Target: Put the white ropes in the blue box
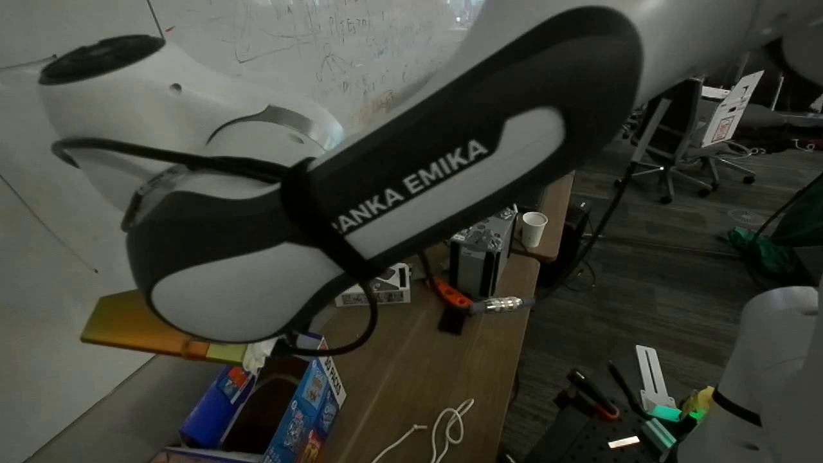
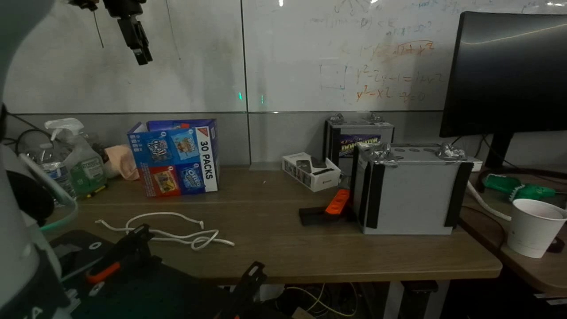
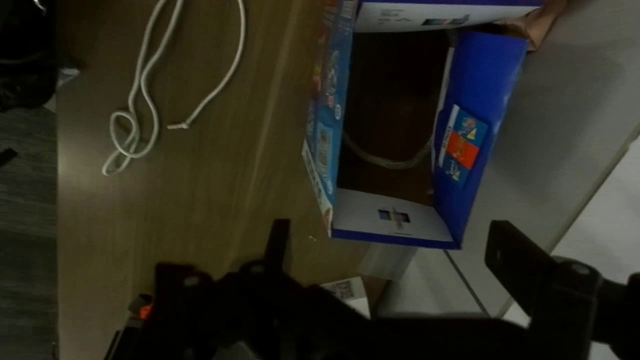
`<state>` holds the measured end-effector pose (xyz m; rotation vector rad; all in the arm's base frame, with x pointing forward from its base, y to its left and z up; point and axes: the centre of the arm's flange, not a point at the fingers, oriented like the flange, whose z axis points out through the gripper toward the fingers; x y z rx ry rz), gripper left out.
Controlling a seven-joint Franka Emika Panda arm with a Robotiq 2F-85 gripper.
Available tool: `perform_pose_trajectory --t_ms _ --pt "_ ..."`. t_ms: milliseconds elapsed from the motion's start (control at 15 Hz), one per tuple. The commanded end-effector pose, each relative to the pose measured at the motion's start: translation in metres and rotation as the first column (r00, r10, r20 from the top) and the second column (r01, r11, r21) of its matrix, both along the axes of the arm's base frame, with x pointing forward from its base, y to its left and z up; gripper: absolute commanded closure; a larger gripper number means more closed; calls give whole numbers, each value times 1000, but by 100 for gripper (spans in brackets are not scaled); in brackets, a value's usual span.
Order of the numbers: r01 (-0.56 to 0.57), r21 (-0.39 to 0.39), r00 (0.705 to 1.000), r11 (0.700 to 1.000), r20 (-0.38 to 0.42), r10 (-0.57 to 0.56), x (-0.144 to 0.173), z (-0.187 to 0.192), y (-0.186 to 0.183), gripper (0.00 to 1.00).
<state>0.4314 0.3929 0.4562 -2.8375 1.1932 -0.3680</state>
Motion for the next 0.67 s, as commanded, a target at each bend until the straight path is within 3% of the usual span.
perform_pose_trajectory --t_ms 0,200,467,600 --pt "116 21 993 993 -9 -116 -53 4 -55 0" --pt "211 4 976 977 -50 -211 -63 -23 -90 0" --pt "278 -54 951 959 -124 -283 -41 -105 -135 0" --pt "314 -48 934 948 -164 -317 -30 -147 -153 0"
